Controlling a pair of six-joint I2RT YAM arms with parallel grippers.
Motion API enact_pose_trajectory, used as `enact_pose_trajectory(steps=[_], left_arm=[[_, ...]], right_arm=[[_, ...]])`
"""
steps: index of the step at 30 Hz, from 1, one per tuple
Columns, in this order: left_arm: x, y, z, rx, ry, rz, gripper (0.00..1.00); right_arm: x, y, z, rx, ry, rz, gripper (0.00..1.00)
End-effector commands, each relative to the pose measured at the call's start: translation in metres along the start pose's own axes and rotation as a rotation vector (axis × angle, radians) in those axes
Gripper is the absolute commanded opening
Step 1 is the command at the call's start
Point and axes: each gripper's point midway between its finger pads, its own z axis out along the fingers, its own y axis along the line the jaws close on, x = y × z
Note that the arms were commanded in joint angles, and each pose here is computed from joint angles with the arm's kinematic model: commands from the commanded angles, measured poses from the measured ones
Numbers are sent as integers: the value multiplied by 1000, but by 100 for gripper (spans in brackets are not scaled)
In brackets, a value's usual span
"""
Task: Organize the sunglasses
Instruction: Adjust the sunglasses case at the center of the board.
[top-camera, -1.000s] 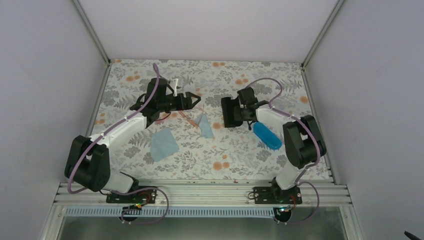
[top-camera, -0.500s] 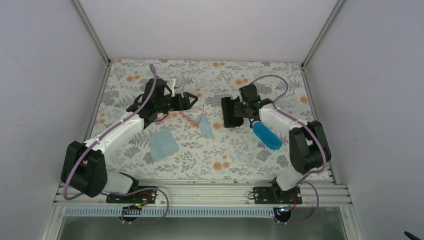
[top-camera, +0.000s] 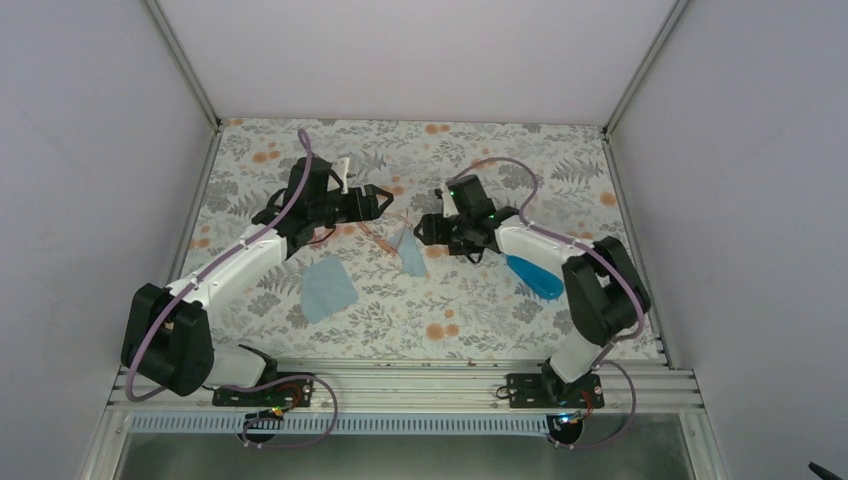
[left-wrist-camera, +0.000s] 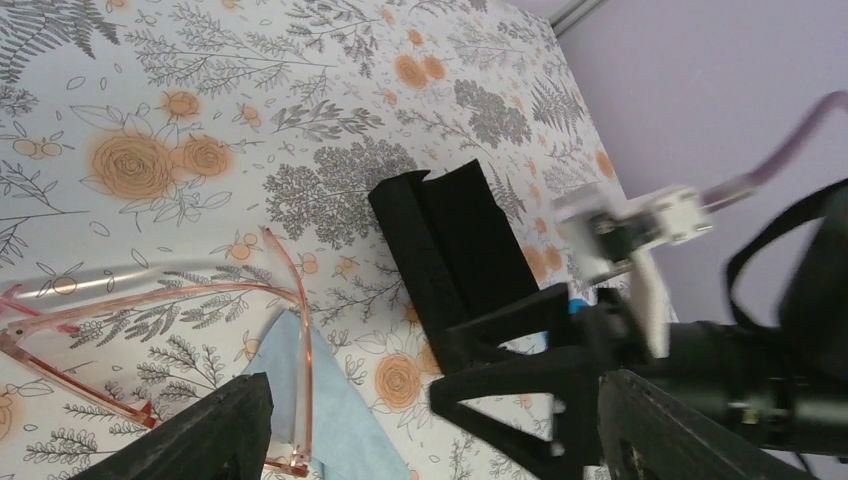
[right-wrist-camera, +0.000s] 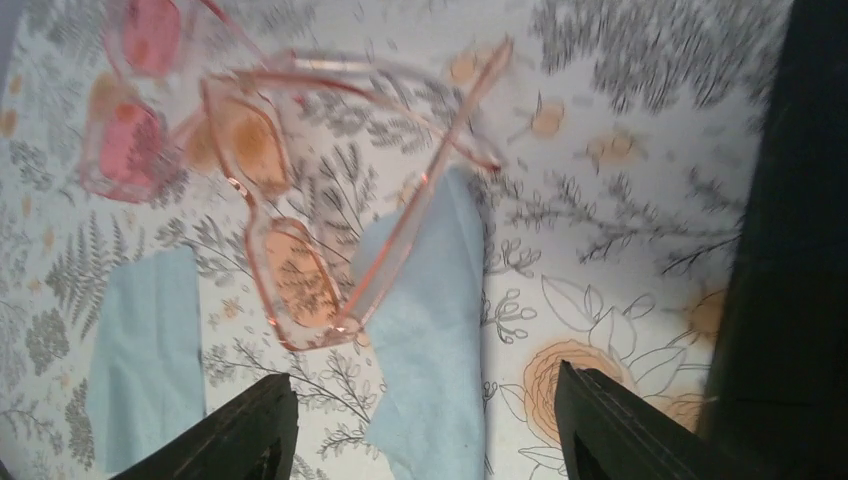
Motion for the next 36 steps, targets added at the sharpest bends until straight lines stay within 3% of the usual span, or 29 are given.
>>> enact_pose_trajectory(steps=[1,10,21,27,36], left_arm=[[-2,-3,-2,8,-8,-4,80],[7,4,6,13,21,-23,78],[10,5,9,19,33,-23,78],[11,6,8,8,35,-20,78],[12,9,7,-2,31,-22,78]], right_arm=[[23,-3,26,-52,81,63,66],[45,-57,28,212,112,94,63],[49,-124,-4,604,44,164,73],[30,-135,-12,645,-20,184,77],[24,-116,-10,562,2,126,77]])
